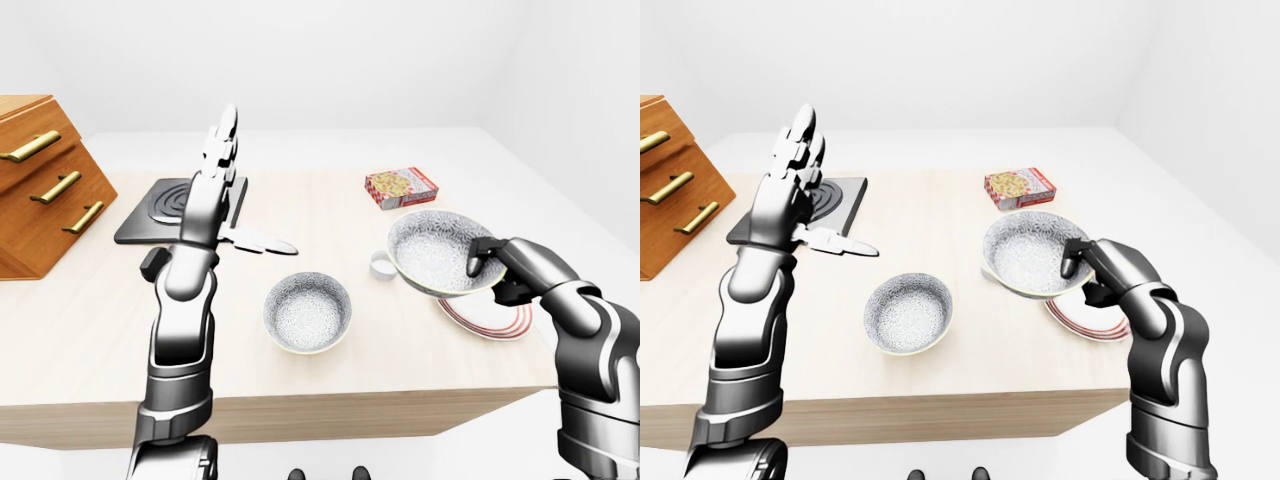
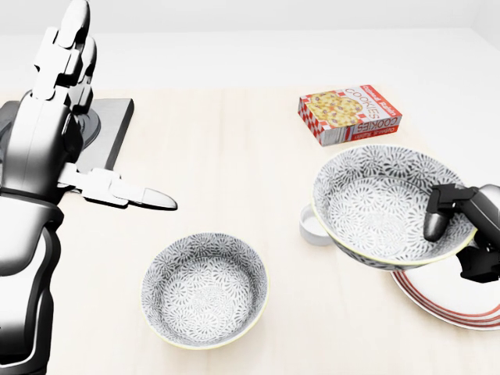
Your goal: Pick the akita bowl from table center and place it on the plate.
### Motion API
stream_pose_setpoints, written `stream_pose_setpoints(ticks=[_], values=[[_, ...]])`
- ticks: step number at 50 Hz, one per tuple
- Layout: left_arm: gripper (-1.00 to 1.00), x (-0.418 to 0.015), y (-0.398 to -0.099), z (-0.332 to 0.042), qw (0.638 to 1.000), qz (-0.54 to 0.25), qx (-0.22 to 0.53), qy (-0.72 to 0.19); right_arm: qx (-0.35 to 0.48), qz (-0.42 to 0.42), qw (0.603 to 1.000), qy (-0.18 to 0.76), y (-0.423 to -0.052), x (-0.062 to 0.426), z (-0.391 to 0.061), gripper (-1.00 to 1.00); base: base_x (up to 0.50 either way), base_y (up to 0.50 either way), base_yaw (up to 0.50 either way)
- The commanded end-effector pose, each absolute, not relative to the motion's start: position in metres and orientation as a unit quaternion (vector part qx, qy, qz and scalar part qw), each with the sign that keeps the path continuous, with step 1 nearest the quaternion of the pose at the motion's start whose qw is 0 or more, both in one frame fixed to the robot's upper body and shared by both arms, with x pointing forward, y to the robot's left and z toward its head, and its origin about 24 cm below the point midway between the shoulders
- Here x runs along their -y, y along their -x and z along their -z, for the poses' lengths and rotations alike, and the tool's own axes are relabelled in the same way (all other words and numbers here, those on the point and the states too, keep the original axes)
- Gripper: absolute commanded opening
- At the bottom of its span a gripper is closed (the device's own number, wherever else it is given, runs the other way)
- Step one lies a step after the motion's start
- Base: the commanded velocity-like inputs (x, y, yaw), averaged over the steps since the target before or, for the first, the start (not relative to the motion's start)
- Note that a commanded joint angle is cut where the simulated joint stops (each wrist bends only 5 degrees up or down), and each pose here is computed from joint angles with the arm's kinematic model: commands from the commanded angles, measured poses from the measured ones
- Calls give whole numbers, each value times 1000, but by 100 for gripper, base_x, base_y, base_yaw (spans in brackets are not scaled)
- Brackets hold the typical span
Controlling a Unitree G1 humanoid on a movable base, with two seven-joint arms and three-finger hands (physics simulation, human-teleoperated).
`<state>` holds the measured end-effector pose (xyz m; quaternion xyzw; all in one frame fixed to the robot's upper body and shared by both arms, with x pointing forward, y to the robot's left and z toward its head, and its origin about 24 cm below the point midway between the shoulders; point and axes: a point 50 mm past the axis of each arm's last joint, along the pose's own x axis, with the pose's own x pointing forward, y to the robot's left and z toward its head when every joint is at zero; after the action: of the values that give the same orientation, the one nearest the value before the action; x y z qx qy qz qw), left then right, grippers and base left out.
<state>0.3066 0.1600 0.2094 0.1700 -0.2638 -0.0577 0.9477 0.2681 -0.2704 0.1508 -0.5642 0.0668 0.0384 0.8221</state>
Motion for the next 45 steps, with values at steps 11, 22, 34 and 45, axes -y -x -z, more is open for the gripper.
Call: stream_pose_setpoints(ticks=[11,22,34,45], values=[[100,-159,-307,-201,951,62,249,-170,-68,5,876,478,-260,295,-140,-100,0,0,0],[100,-159,-306,-200,952,63,247,-171,-89,26,874,476,-240,325,-128,-100,0,0,0],[100,-159,-307,-197,953,64,242,-172,-112,48,865,488,-246,344,-116,-100,0,0,0],[100,-160,-309,-197,954,62,239,-172,-118,58,859,495,-265,351,-116,-100,0,0,0]])
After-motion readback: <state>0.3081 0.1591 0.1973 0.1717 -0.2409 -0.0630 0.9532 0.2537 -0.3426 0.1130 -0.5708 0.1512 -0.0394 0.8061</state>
